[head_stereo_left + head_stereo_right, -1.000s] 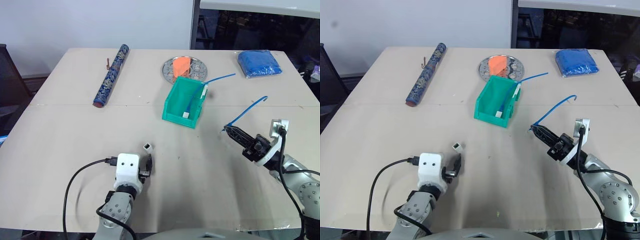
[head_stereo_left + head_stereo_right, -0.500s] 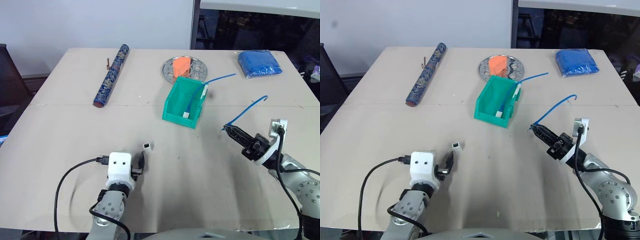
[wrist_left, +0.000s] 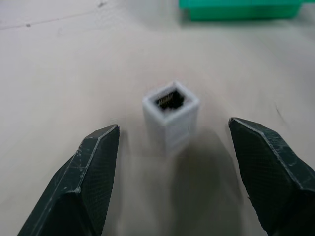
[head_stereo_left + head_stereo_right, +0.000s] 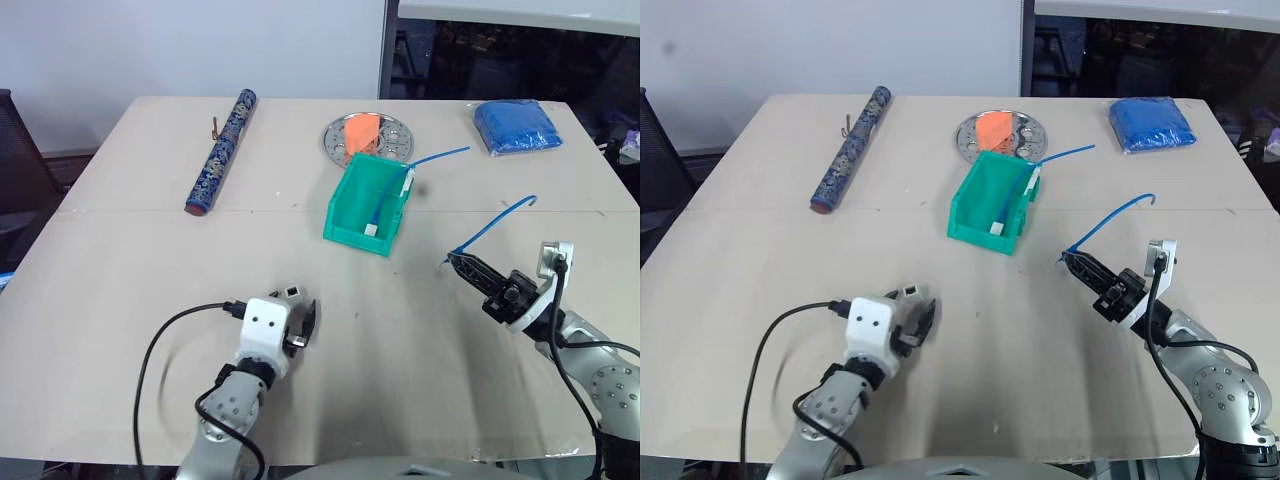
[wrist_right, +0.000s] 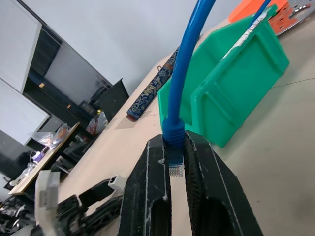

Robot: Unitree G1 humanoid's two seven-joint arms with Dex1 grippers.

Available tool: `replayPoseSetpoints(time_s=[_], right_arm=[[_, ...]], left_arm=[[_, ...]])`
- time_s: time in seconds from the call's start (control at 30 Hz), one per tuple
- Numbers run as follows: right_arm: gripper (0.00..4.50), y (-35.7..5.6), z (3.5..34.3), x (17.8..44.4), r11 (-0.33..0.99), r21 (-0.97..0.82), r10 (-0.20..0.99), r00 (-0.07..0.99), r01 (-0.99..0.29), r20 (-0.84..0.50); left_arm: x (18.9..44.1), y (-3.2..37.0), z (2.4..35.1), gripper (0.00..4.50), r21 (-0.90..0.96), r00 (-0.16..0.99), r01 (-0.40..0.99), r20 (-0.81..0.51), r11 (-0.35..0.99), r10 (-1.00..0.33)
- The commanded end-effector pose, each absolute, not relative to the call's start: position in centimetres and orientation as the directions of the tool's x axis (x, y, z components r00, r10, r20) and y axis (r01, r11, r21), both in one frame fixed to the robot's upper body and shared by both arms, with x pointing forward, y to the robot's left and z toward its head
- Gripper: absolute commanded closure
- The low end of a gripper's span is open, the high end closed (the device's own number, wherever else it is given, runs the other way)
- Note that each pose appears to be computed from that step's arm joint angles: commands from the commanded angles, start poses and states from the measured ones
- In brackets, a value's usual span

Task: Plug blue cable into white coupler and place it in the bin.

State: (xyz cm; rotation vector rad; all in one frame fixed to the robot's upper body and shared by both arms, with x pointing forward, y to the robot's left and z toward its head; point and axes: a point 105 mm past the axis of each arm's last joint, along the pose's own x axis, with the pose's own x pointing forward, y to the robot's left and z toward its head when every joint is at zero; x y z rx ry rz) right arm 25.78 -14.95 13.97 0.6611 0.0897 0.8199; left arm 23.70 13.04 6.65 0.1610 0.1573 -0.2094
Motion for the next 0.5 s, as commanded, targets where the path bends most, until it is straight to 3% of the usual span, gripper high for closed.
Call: replayPoseSetpoints(time_s=[0.03, 0.23, 0.33, 0.5], right_arm=[[4.50, -14.8, 15.2, 25.4, 0.489, 0.542, 0.708, 0.674, -0.683, 0.210], [4.50, -14.7, 15.2, 25.6, 0.488, 0.541, 0.712, 0.671, -0.685, 0.207], [4.50, -14.6, 15.1, 25.7, 0.485, 0.541, 0.714, 0.668, -0.687, 0.209], [4.50, -14.3, 15.1, 25.9, 0.480, 0.540, 0.717, 0.664, -0.691, 0.212]], left_arm=[[24.0, 12.7, 6.7, 0.86, 0.154, 0.978, 0.162, -0.156, 0.975, -0.138], [23.6, 14.2, 6.1, 0.86, 0.169, 0.985, 0.029, -0.172, 0.985, 0.000], [23.6, 14.2, 6.5, 1.71, 0.164, 0.990, 0.015, -0.142, 0.986, 0.008], [23.9, 14.4, 6.3, 4.04, 0.173, 0.990, 0.017, -0.139, 0.985, 0.007]])
